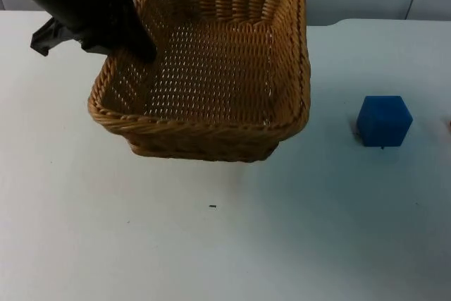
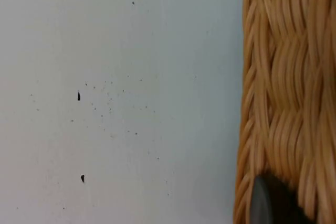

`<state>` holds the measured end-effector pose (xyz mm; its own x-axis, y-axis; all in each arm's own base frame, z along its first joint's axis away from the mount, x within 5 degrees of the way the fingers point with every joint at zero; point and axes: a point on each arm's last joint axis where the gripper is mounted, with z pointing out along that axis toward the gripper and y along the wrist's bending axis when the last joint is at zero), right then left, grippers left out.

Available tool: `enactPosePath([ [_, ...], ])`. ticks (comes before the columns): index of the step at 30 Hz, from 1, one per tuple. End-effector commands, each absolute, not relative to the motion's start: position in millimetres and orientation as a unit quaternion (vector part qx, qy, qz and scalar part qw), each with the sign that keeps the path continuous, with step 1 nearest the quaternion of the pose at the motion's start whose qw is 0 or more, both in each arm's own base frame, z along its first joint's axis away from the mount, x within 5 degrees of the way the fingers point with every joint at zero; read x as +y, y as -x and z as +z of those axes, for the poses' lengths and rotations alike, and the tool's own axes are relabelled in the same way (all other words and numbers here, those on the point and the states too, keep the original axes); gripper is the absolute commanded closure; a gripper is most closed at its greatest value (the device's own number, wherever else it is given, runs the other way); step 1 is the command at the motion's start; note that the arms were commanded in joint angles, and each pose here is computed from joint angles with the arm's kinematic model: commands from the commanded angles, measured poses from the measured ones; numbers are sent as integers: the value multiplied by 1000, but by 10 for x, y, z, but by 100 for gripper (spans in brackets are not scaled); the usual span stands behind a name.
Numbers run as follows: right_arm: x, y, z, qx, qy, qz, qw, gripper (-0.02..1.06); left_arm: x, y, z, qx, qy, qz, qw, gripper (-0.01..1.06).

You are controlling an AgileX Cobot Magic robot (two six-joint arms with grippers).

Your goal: Pick up the basket with the left hand and place the blue cube into the basket with the right hand.

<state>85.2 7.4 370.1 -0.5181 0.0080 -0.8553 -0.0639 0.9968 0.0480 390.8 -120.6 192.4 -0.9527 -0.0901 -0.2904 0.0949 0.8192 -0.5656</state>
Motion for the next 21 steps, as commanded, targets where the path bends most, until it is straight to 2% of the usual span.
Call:
enactPosePath([
  [1, 76, -863, 3738, 865, 14, 39, 499, 0, -1251, -3855, 2036, 937, 4, -317, 147, 105],
  [9, 79, -935, 3696, 877, 14, 40, 478, 0, -1201, -3744, 1852, 939, 50, -312, 135, 105],
  [16, 89, -1296, 3664, 904, 16, 40, 426, 0, -1197, -3746, 1905, 937, 48, -313, 149, 105],
  [21, 153, -1692, 3764, 914, 34, 65, 398, 0, -1192, -3760, 1942, 934, 54, -314, 162, 105],
])
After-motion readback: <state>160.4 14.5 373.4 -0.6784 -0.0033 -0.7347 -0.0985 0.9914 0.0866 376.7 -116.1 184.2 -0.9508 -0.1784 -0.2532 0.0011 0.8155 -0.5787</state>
